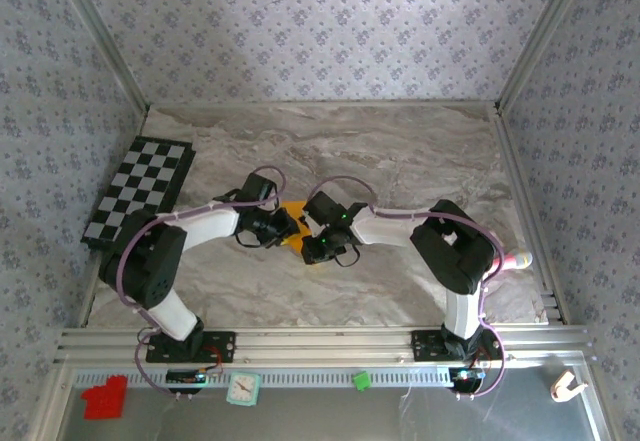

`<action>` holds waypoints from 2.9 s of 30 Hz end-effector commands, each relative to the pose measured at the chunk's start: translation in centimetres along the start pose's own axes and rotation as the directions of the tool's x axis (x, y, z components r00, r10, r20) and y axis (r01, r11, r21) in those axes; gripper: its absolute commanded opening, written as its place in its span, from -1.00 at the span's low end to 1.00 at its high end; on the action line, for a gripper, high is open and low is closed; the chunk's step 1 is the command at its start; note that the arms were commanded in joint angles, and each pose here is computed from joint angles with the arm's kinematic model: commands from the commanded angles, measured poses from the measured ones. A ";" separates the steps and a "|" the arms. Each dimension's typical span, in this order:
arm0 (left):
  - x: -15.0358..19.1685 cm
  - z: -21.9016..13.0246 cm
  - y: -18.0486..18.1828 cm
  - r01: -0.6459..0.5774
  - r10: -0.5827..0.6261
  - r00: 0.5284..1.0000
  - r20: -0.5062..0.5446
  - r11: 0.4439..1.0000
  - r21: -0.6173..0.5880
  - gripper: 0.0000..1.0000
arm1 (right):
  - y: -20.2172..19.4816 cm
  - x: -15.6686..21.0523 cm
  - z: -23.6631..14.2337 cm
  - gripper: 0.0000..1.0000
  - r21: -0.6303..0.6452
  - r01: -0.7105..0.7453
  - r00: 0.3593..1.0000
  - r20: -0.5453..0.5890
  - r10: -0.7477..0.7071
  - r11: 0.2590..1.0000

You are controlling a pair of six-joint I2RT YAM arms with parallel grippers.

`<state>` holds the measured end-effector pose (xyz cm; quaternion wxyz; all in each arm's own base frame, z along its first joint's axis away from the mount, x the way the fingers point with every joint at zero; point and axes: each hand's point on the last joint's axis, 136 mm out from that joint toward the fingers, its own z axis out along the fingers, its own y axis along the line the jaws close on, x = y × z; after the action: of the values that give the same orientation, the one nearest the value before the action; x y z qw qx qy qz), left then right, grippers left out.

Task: Fold a paper plane with a square sheet of paper (pick it up from the middle)
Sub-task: Third fold the triangle at the center of the table.

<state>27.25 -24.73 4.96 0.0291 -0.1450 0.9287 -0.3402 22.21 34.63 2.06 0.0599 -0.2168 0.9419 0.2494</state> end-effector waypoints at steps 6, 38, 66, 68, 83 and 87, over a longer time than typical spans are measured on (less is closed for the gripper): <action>1.7 0.7 -0.6 -0.074 0.076 0.997 -0.021 0.995 0.068 -0.79 | -1.5 1.5 1.0 -0.77 0.033 -0.060 0.995 -0.074 0.062 0.998; 2.2 2.7 5.9 0.030 -0.031 0.999 -0.004 0.986 -0.163 -0.92 | 1.5 -1.6 -1.9 -0.75 -0.093 -0.046 0.998 0.042 0.050 0.995; 2.7 3.2 10.2 0.074 -0.079 0.997 -0.010 0.965 -0.250 -1.00 | -1.7 3.0 0.2 -0.78 -0.018 -0.021 0.996 -0.089 0.019 1.000; 2.7 3.2 10.3 0.082 -0.087 0.996 -0.011 0.968 -0.238 -0.99 | -1.4 3.8 -0.4 -0.78 -0.038 -0.011 0.996 -0.092 0.008 0.999; 1.8 3.0 7.5 0.052 -0.054 0.998 -0.012 0.988 -0.149 -0.99 | 0.9 -0.6 -2.9 -0.77 -0.060 0.091 0.994 0.071 -0.087 0.994; 1.7 2.9 7.0 0.043 -0.045 0.999 -0.012 0.990 -0.135 -0.98 | 0.1 -1.6 -1.6 -0.79 -0.020 0.072 0.995 0.063 -0.071 0.997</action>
<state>25.72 -24.60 1.61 0.0238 -0.1399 0.9248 -0.3530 22.85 34.61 5.07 0.0955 -0.2436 0.9209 0.2888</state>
